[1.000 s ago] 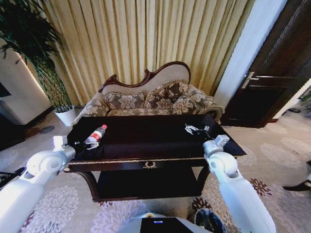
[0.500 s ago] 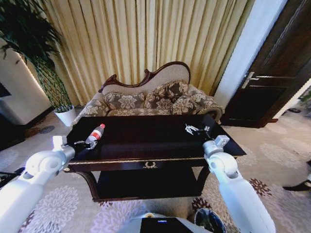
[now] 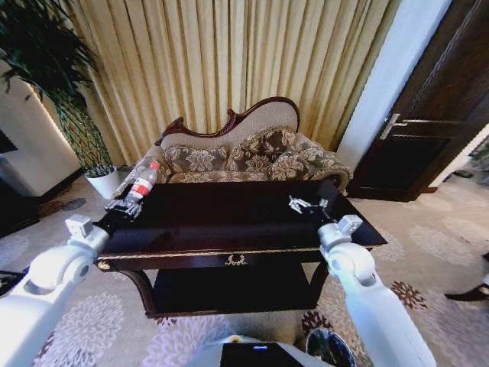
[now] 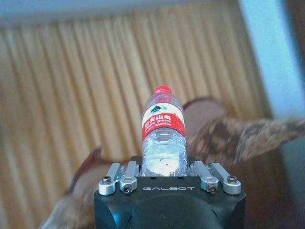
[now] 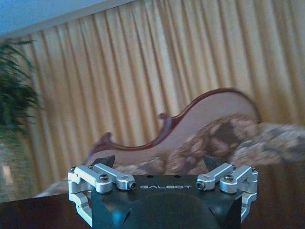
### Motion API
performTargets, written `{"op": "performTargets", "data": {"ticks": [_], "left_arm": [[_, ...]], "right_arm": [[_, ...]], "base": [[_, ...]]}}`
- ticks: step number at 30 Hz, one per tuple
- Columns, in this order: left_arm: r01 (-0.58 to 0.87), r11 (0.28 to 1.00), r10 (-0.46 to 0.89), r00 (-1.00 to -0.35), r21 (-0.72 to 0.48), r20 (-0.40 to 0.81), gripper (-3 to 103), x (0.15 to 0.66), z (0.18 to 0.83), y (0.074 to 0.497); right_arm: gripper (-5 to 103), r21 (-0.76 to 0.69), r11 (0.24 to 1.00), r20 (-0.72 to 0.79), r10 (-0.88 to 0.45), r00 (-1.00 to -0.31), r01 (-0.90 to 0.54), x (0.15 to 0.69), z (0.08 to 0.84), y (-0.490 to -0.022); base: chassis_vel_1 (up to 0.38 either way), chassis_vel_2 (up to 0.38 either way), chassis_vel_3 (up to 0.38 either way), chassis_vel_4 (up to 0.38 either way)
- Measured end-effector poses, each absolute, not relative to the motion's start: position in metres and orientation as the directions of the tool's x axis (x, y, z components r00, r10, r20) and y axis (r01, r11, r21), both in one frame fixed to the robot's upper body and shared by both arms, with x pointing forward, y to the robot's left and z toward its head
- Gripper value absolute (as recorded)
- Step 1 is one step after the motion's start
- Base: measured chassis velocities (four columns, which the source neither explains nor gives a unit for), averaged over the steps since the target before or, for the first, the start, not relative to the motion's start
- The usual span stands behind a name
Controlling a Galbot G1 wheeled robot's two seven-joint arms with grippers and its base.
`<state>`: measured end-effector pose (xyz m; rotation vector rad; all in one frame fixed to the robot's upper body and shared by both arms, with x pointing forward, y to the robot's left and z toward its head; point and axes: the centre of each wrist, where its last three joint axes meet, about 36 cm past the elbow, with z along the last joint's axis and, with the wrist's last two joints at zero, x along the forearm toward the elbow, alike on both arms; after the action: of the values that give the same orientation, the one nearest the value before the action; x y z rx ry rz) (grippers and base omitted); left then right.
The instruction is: Move to the front of the table and place the trash on the table into the trash bin.
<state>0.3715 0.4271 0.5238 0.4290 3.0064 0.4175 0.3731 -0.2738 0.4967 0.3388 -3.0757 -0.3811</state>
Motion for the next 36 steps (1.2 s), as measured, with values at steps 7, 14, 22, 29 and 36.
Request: {"op": "performTargets", "data": {"ticks": [7, 14, 22, 29, 36], "left_arm": [[0.37, 0.873, 0.436, -0.884, 0.318, -0.17, 41, 0.361, 0.516, 0.43], [0.459, 0.818, 0.547, -0.807, 0.347, -0.221, 41, 0.351, 0.517, 0.423], [0.508, 0.788, 0.598, -0.767, 0.348, -0.233, 41, 0.339, 0.521, 0.406], [0.533, 0.775, 0.617, -0.753, 0.338, -0.228, 41, 0.339, 0.535, 0.381], [0.574, 0.748, 0.652, -0.73, 0.332, -0.205, 41, 0.336, 0.55, 0.355]], "right_arm": [[100, 0.464, 0.796, -0.047, -0.416, -0.908, -0.389, 0.329, 0.534, -0.248], [100, 0.613, 0.598, -0.121, -0.575, -0.809, -0.517, 0.295, 0.57, -0.232], [100, 0.622, 0.563, -0.097, -0.634, -0.767, -0.544, 0.288, 0.571, -0.223], [100, 0.584, 0.583, -0.117, -0.628, -0.769, -0.565, 0.294, 0.574, -0.22], [100, 0.543, 0.611, -0.126, -0.619, -0.776, -0.576, 0.296, 0.577, -0.22]], "base": [[0.0, 0.0, 0.0, 0.0], [0.0, 0.0, 0.0, 0.0], [0.0, 0.0, 0.0, 0.0], [0.0, 0.0, 0.0, 0.0], [0.0, 0.0, 0.0, 0.0]]}}
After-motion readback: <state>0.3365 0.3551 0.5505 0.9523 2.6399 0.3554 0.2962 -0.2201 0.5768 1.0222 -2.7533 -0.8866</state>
